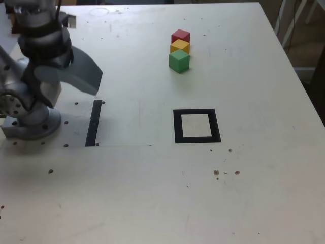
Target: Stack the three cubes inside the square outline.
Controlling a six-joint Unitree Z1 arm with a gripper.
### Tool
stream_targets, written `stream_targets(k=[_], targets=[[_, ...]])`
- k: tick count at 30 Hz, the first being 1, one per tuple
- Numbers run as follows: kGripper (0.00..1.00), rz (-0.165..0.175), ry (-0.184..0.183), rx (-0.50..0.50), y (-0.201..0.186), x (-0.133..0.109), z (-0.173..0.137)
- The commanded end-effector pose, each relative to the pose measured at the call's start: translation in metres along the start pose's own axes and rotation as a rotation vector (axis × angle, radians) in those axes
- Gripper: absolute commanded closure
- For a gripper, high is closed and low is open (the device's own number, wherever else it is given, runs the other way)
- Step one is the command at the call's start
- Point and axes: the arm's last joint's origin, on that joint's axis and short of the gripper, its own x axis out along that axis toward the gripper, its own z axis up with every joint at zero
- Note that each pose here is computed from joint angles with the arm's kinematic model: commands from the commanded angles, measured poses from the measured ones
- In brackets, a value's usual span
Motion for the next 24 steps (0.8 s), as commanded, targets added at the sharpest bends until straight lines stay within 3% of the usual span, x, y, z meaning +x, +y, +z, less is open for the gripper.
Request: stream_targets(k=[1, 6, 12, 19, 24], targets=[[0.03, 0.017, -0.003, -0.006, 0.005, -0.009, 0.007], [0.03, 0.045, -0.033, 0.003, 0.017, -0.026, 0.027], [0.03, 0.049, -0.042, 0.04, 0.03, -0.043, 0.062], [0.03, 0.052, -0.051, 0.114, 0.061, -0.069, 0.121], [0.03, 0.076, -0.087, 0.2, 0.101, -0.092, 0.161]])
